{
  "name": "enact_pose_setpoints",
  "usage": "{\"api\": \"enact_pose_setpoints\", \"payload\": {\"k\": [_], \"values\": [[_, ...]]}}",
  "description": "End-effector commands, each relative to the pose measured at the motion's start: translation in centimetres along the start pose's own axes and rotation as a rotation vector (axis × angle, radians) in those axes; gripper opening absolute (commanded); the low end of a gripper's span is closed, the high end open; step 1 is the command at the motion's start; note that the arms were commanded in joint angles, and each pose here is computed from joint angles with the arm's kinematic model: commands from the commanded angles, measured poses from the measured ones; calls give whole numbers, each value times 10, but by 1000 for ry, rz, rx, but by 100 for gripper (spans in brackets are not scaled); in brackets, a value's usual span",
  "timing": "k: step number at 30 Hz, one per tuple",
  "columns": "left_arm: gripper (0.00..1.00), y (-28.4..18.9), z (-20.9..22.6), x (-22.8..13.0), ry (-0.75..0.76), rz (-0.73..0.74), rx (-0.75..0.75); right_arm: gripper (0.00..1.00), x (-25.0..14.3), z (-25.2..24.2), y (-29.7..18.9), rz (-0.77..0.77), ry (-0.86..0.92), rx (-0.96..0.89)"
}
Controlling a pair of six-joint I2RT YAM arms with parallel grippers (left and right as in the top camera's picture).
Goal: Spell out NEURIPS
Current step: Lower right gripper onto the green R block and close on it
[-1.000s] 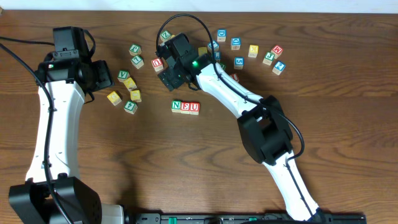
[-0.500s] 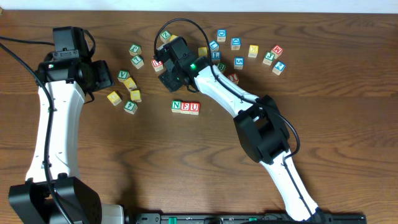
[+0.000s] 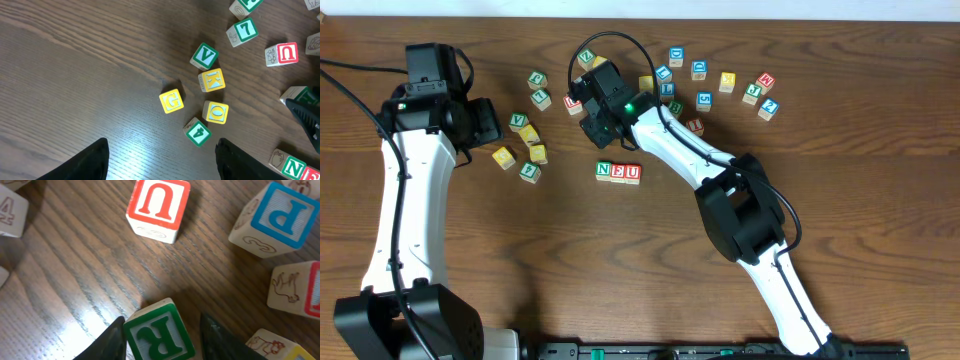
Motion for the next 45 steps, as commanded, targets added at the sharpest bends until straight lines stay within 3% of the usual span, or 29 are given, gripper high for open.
{"api": "enact_pose_setpoints", "payload": {"k": [1, 3, 14, 19, 26, 40, 45], "values": [[67, 5, 1, -4, -3, 23, 8, 40, -4, 3, 5, 20, 20, -22], [67, 5, 1, -4, -3, 23, 8, 36, -4, 3, 5, 21, 48, -21], [67, 5, 1, -4, -3, 23, 8, 37, 4, 3, -10, 1, 110, -23], [68, 5, 1, -4, -3, 23, 8, 38, 15, 3, -36, -22, 109, -25], [68, 5, 1, -4, -4, 23, 8, 32, 30, 4, -69, -65, 106, -28], [68, 5, 1, -4, -12, 23, 7, 55, 15, 3, -38, -13, 26, -26], [68, 5, 1, -4, -12, 23, 7, 59, 8, 4, -25, 4, -9, -22]]}}
Point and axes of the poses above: each gripper's point midway between its finger pads, its own y axis out along the fingers, its own z axis along the line the jaws close on, x = y × z, the point moved 9 cm from there along -y, back along the fingers, and after that the axes turned 3 degrees about -y, right-handed, at the moved point
